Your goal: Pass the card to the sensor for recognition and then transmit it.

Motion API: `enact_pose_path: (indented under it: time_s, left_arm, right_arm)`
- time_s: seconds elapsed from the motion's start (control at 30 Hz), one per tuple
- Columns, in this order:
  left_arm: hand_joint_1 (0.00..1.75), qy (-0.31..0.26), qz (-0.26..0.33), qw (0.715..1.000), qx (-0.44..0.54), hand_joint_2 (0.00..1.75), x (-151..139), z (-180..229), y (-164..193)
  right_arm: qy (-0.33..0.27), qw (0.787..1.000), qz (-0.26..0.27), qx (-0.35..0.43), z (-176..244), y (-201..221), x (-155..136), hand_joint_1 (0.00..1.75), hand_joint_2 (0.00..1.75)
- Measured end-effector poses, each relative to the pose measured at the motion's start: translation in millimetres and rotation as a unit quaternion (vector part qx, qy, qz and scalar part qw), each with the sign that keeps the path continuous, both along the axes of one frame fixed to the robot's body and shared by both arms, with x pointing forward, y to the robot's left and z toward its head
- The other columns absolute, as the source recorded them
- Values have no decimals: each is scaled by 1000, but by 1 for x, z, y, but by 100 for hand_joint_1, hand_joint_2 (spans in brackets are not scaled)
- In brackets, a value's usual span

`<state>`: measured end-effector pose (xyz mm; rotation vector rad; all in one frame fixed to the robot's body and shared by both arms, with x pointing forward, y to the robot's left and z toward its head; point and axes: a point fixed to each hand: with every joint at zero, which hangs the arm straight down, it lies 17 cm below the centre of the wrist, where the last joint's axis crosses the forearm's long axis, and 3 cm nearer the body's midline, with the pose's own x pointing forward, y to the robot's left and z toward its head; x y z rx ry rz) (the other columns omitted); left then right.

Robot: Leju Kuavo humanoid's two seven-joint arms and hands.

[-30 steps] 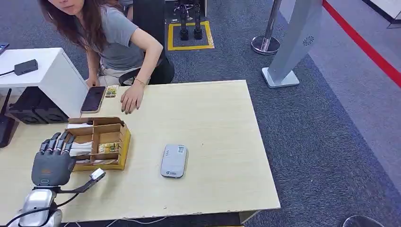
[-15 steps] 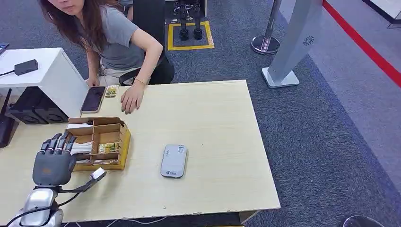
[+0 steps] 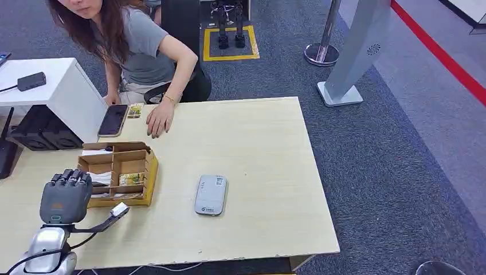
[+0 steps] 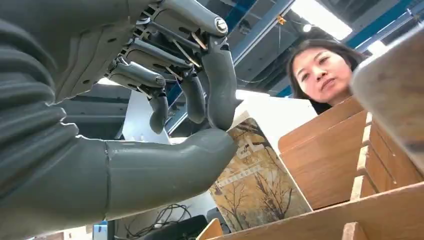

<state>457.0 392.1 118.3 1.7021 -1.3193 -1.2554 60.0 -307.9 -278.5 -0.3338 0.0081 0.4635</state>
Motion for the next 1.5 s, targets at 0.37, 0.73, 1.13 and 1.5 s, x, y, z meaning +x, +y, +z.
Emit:
enact_pose_path:
  time_s: [0.37, 0.73, 1.13, 1.5]
  left_arm:
    - [0, 2, -4, 1000, 1, 175, 1, 0, -2]
    - [0, 4, -4, 1000, 1, 175, 1, -1, -3]
    - [12, 29, 6, 999, -11, 175, 4, -10, -2]
    - [19, 48, 8, 997, -55, 175, 7, -16, 0]
  right_arm:
    - [-5, 1000, -2, -8, 1, -5, 2, 0, 175]
    - [-7, 1000, -2, -12, 1, -9, 2, 0, 175]
    - [-9, 1000, -5, -15, 1, -11, 3, 0, 175]
    - [-7, 1000, -5, -16, 1, -12, 2, 0, 175]
